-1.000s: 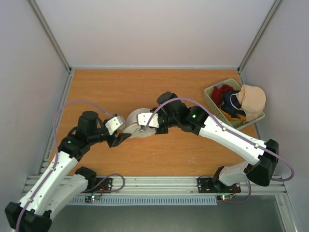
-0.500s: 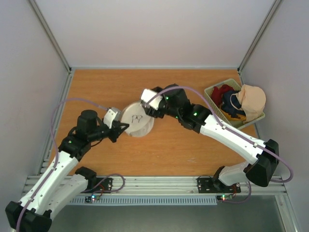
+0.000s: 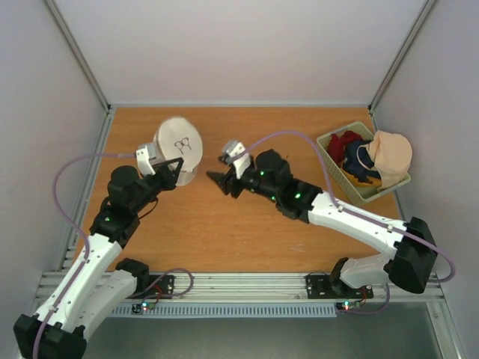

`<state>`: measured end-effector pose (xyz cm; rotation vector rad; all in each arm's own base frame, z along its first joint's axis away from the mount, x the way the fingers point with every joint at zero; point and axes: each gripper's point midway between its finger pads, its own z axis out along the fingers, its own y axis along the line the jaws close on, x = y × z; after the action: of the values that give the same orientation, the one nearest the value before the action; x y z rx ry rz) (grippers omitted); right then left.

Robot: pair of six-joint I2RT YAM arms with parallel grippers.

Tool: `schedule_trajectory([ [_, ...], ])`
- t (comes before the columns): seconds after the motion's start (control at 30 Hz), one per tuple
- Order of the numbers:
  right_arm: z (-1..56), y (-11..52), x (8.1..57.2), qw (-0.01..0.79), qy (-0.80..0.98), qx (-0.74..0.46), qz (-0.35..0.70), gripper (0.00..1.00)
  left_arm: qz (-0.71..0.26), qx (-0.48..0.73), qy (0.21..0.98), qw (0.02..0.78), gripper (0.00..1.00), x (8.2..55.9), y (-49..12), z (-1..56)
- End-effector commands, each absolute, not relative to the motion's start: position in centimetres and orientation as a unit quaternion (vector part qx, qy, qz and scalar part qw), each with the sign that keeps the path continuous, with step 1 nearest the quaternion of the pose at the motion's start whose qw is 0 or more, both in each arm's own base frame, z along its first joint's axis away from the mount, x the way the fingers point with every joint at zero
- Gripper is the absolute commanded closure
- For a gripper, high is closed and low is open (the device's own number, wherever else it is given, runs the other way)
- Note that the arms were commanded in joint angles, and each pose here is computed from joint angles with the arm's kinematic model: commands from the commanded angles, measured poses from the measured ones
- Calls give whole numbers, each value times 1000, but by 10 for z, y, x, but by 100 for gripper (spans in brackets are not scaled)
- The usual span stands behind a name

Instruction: Unzip the laundry bag and remove the bra

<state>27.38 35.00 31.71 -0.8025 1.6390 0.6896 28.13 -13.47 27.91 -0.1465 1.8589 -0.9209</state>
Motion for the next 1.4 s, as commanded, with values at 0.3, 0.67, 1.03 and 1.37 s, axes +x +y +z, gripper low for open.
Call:
schedule_trajectory([
  [0.3, 277, 411, 246, 507, 660, -370, 413, 39, -431, -53, 708, 557, 99, 286, -139, 327],
  [0.67, 260, 411, 278, 526, 669, -350, 392, 43, -445, -42, 704, 552, 99, 284, -145, 329],
  [1.03, 261, 416, 289, 529, 659, -357, 398, 55, -448, -39, 705, 548, 99, 284, -147, 328],
  [1.37, 278, 418, 286, 544, 638, -367, 402, 56, -448, -37, 709, 544, 99, 283, -148, 324],
])
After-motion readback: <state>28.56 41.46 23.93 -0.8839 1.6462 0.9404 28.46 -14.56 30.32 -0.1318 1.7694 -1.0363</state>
